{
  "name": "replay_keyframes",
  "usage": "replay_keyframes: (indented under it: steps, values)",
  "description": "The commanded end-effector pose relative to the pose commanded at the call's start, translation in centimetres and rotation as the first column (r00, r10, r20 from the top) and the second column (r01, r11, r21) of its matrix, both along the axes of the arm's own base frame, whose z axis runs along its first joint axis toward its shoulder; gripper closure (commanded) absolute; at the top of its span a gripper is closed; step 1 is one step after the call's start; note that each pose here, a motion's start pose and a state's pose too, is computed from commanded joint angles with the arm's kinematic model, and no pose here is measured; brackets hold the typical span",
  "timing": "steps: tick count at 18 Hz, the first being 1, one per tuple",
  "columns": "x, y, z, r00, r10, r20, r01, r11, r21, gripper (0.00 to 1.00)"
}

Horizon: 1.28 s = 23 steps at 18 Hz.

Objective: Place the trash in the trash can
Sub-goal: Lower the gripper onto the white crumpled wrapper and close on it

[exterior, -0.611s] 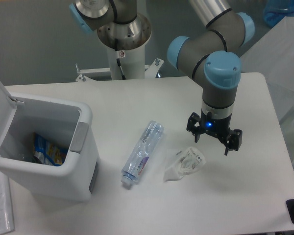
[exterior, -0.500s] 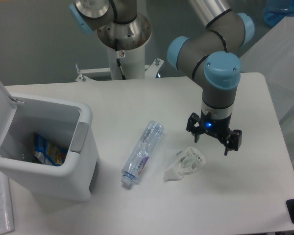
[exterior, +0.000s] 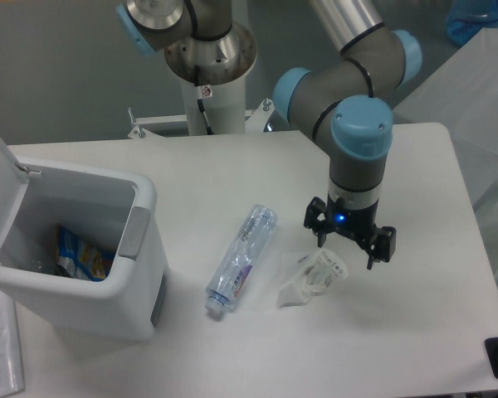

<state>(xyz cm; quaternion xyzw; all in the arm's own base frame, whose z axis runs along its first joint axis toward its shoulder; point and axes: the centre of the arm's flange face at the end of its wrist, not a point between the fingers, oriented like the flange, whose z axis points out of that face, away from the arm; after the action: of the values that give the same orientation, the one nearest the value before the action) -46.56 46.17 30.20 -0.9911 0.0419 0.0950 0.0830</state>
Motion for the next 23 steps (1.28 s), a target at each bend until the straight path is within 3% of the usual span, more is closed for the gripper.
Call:
replay_keyframes:
  steps: [5, 9, 13, 14, 16, 17, 23]
  values:
    - [1.5, 0.2, -2.5, 0.999, 0.006, 0.039, -0.005, 1.0, -0.018, 0.0]
    - [3.2, 1.9, -7.6, 0.995, -0.024, 0.098, 0.032, 0.996, -0.084, 0.0]
    - [3.9, 3.0, -10.0, 0.993, -0.05, 0.11, 0.064, 0.99, -0.127, 0.0]
    - [3.8, 3.1, -10.8, 0.992, -0.05, 0.119, 0.065, 0.989, -0.133, 0.04]
    - [3.9, 3.1, -11.1, 0.991, -0.046, 0.124, 0.063, 0.989, -0.137, 0.8]
    - [3.9, 3.2, -10.9, 0.991, -0.047, 0.124, 0.063, 0.989, -0.132, 1.0]
    - [3.2, 4.0, -8.6, 0.994, -0.049, 0.099, 0.058, 0.994, -0.093, 1.0]
